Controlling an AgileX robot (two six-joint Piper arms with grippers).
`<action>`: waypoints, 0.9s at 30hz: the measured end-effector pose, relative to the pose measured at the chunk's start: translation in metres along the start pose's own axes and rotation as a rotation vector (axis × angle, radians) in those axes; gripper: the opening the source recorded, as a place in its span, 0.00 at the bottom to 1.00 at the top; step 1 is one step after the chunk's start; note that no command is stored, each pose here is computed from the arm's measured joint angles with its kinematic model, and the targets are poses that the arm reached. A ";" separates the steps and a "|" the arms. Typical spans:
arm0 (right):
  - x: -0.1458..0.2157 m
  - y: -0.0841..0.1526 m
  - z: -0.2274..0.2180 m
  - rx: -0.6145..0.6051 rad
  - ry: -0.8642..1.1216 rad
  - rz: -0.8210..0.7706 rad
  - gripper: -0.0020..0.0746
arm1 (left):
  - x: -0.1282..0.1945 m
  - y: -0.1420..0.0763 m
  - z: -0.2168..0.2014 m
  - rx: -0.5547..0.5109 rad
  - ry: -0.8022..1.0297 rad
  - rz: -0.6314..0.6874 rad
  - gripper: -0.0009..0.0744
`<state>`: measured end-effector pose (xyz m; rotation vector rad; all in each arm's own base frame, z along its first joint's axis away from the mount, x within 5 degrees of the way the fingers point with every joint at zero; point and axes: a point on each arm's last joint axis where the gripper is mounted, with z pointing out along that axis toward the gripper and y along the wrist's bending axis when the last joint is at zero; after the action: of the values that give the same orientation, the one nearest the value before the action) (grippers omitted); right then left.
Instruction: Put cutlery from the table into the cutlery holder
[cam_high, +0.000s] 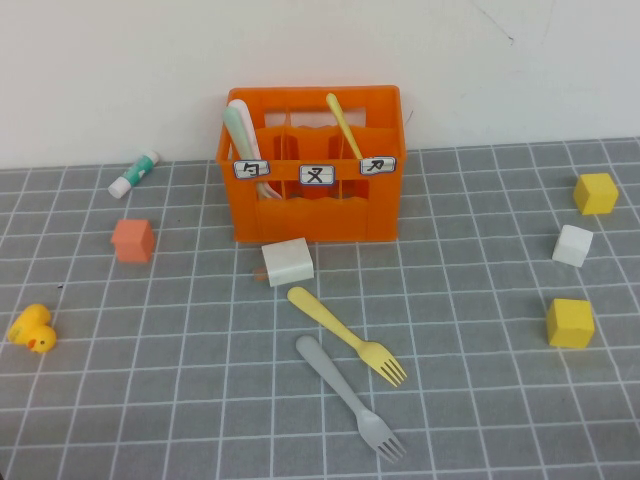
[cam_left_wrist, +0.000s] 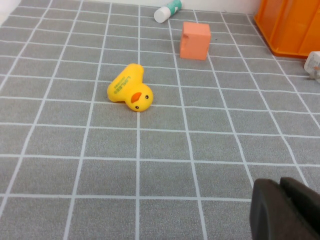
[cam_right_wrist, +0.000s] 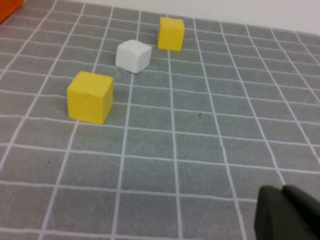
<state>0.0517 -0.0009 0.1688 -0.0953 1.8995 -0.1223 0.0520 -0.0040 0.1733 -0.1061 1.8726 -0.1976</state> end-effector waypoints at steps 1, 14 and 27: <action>0.000 0.000 0.000 0.003 0.001 0.012 0.02 | 0.000 0.000 0.000 0.000 0.000 0.000 0.01; 0.000 0.001 0.000 -0.035 -0.002 0.020 0.02 | 0.000 0.000 0.000 0.000 0.000 0.000 0.01; 0.001 -0.002 0.000 0.009 0.004 0.011 0.02 | 0.000 0.000 0.000 0.000 0.000 0.000 0.01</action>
<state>0.0515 -0.0030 0.1686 -0.0791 1.9029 -0.1236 0.0520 -0.0040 0.1733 -0.1061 1.8726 -0.1976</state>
